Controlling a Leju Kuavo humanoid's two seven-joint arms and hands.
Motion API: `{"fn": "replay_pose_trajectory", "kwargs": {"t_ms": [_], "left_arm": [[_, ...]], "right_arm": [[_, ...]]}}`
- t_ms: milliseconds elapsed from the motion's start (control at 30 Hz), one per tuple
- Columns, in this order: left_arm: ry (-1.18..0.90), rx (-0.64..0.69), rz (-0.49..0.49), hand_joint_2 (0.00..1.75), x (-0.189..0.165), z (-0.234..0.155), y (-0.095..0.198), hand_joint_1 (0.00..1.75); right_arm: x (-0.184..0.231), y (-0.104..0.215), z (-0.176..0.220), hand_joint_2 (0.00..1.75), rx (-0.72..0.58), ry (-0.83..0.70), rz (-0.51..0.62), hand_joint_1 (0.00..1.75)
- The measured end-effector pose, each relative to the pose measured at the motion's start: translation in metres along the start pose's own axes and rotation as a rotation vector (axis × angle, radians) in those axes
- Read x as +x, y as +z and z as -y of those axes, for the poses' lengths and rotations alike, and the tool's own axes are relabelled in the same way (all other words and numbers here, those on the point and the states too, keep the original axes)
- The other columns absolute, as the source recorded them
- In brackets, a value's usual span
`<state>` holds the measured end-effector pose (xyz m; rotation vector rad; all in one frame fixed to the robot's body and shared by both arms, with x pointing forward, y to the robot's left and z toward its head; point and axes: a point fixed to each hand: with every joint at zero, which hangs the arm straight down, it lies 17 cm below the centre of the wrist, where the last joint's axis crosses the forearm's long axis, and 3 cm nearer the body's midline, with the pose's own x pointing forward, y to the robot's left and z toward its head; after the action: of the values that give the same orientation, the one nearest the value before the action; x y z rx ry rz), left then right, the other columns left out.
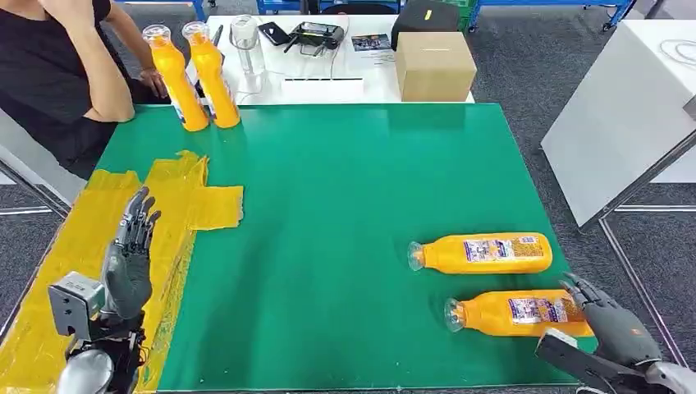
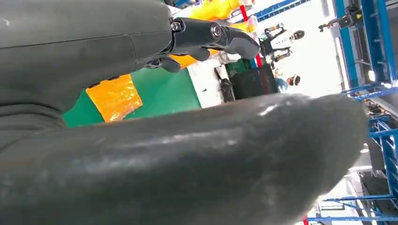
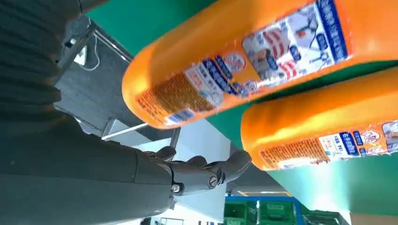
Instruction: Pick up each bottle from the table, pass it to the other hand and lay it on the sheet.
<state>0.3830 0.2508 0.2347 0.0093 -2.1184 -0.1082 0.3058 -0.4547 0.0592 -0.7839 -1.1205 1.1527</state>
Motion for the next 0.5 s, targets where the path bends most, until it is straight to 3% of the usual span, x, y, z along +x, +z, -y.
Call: {"fn": "replay_pose_trajectory", "kwargs": {"t_ms": [333, 367, 500], "left_arm": [[0.022, -0.011, 0.012, 0.00, 0.001, -0.003, -0.009, 0.00], [0.022, -0.012, 0.012, 1.75, 0.001, -0.003, -0.009, 0.00], [0.023, -0.013, 0.012, 1.75, 0.000, -0.003, -0.010, 0.00]], "right_arm": [[-0.014, -0.005, -0.004, 1.75, 0.151, 0.057, 0.015, 0.00], [-0.015, -0.005, -0.006, 1.75, 0.162, 0.066, 0.016, 0.00], [-0.018, -0.005, -0.011, 1.75, 0.196, 0.084, 0.014, 0.00]]}}
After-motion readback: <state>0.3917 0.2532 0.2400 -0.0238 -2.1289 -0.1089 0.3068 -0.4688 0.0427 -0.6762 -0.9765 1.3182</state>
